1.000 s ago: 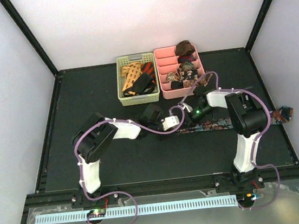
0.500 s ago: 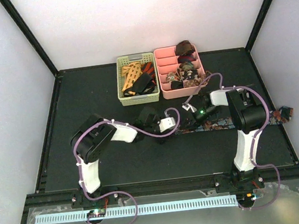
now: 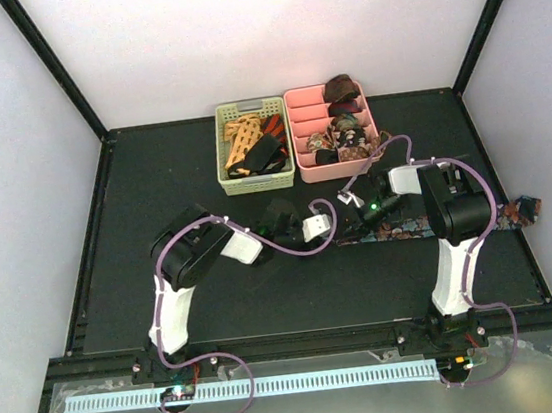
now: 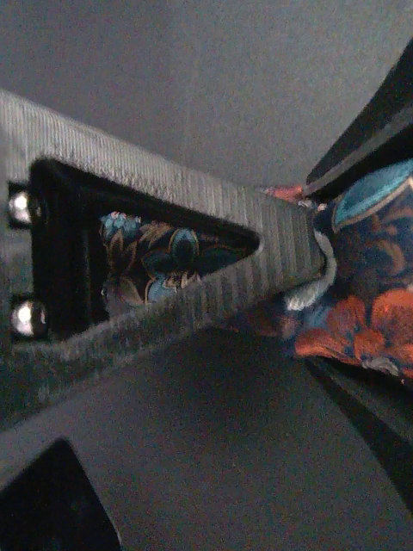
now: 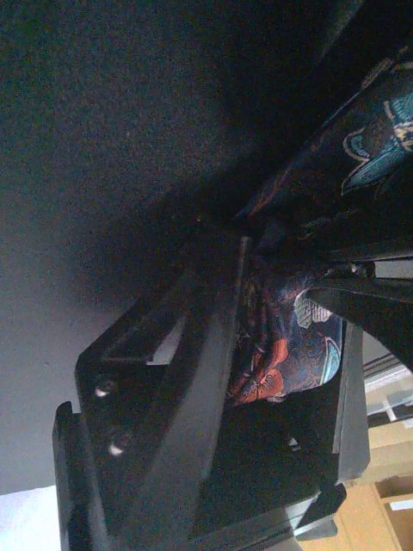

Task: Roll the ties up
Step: Roll the tie at the center of the board.

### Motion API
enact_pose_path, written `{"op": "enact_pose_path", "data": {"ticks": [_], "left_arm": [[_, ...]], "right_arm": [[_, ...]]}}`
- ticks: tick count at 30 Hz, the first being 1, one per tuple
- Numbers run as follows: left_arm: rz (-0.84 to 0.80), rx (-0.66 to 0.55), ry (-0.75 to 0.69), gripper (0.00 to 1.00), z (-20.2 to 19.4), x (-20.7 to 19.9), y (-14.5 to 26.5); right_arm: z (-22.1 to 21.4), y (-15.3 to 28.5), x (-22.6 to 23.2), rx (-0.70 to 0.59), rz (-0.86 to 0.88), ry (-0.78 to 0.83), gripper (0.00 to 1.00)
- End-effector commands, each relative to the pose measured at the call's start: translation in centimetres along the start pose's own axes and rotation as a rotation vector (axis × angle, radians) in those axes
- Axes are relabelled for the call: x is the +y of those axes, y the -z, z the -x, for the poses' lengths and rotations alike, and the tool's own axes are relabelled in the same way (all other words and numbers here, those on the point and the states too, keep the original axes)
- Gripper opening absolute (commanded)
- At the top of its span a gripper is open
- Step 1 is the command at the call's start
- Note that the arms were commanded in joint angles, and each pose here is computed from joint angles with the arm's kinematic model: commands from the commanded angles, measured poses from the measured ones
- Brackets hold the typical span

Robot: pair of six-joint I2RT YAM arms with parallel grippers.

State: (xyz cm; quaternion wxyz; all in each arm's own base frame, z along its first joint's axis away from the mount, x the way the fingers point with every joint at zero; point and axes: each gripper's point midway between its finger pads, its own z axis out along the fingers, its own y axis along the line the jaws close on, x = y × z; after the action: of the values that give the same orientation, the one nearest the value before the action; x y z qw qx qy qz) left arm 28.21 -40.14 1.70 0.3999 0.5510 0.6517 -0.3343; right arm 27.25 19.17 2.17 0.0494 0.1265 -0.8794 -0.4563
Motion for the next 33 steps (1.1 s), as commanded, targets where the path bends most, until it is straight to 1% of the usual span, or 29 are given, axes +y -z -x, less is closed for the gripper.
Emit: {"op": "enact_pose_path", "data": {"ticks": [1,3,5,10,13,16,20,24,25,27,30,33], "left_arm": [[-0.003,0.150,-0.002,0.42,-2.3,-0.5,0.2],[0.023,0.234,0.003,0.36,-3.7,-0.3,1.2],[0.027,0.284,0.006,0.32,-4.9,-0.6,2.2],[0.012,0.358,0.039,0.31,-5.6,-1.2,3.1],[0.003,0.396,0.036,0.32,-6.1,-1.5,3.5],[-0.003,0.429,0.042,0.33,-6.7,-1.5,3.5],[-0.007,0.443,0.047,0.33,-7.0,-1.5,3.4],[-0.014,0.442,0.047,0.34,-6.8,-1.5,3.3],[-0.014,0.444,0.049,0.33,-6.8,-1.5,3.2],[-0.011,0.442,0.048,0.33,-6.7,-1.4,3.2],[-0.011,0.444,0.051,0.33,-6.7,-1.4,3.2],[-0.006,0.447,0.061,0.35,-6.8,-1.3,3.3]], "right_arm": [[-0.7,0.1,-1.2,0.011,-0.066,0.019,0.09],[0.0,0.8,-0.1,-0.025,-0.058,0.067,0.16],[0.6,1.4,0.8,-0.046,-0.051,0.105,0.27],[1.1,2.4,2.8,-0.077,-0.025,0.158,0.45],[1.2,2.0,3.6,-0.079,0.004,0.151,0.47],[1.3,0.7,4.1,-0.056,0.010,0.158,0.46],[1.6,-0.4,4.4,-0.041,-0.002,0.171,0.46],[2.0,-1.3,3.1,-0.034,-0.057,0.162,0.42],[1.9,-1.6,2.9,-0.024,-0.056,0.153,0.39],[1.7,-1.9,2.5,-0.012,-0.053,0.138,0.22],[1.5,-1.8,2.0,-0.003,-0.080,0.138,0.03],[1.1,-1.5,1.7,0.007,-0.097,0.140,0.02]]}}
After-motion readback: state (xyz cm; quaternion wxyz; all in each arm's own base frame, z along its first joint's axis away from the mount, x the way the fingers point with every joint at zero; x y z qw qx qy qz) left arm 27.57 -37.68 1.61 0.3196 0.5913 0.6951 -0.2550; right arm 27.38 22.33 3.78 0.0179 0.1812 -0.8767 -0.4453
